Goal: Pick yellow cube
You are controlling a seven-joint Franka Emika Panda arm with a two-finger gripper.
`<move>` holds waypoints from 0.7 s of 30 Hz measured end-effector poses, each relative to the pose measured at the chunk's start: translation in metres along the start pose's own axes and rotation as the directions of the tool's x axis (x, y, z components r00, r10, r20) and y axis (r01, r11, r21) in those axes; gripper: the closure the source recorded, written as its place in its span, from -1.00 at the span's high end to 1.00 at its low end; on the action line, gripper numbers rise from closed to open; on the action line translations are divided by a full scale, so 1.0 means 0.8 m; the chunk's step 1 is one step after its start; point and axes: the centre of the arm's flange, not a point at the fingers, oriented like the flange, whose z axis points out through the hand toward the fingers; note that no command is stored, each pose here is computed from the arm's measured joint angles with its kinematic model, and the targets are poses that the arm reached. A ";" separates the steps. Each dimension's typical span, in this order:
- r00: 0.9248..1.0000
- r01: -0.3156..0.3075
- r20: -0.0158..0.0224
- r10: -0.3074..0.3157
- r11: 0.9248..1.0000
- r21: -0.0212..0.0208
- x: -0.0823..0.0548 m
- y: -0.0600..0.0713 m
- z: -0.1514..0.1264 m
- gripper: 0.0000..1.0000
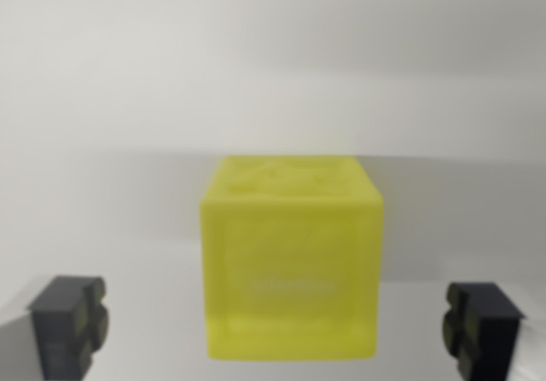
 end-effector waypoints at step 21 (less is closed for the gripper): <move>1.000 0.000 0.002 0.000 1.000 0.001 -0.003 0.009 0.040 1.00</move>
